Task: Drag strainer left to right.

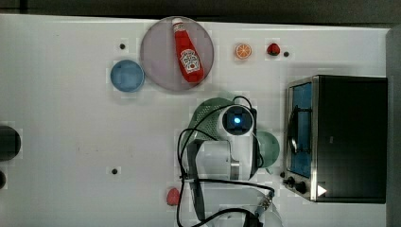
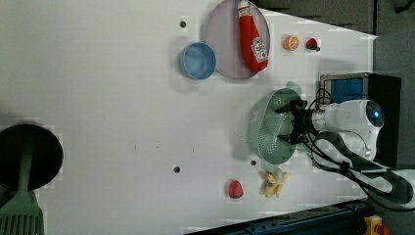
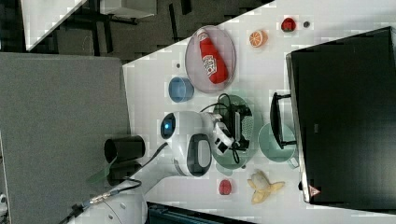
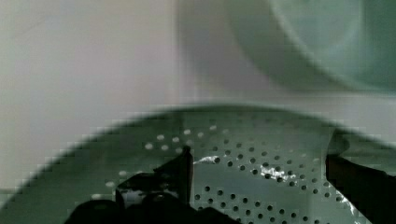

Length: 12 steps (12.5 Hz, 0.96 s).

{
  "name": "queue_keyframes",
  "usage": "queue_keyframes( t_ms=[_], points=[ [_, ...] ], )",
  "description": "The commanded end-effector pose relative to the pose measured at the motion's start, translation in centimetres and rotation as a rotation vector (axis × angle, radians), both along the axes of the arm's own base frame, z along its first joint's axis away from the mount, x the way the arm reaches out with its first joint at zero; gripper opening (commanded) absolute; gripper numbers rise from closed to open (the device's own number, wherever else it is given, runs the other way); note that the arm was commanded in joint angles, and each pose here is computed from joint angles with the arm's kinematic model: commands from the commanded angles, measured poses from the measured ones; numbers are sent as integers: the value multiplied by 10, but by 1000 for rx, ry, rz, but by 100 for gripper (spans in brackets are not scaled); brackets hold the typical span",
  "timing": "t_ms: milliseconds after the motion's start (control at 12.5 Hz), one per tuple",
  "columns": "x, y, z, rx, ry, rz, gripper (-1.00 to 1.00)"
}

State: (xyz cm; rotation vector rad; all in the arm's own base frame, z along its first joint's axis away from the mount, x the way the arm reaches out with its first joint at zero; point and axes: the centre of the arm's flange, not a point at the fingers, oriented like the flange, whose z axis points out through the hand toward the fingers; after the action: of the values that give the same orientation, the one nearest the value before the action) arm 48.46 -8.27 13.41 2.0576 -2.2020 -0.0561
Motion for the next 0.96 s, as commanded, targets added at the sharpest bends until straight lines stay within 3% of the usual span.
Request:
queue_keyframes(
  t_ms=[80,480,800,960],
  points=[
    [16,-7,30,-11,-83,78,100],
    [41,26,137,-42,-171,454,100],
    [53,37,272,-99,-101,581,100],
    [49,43,332,-62,-37,546,100]
  ],
)
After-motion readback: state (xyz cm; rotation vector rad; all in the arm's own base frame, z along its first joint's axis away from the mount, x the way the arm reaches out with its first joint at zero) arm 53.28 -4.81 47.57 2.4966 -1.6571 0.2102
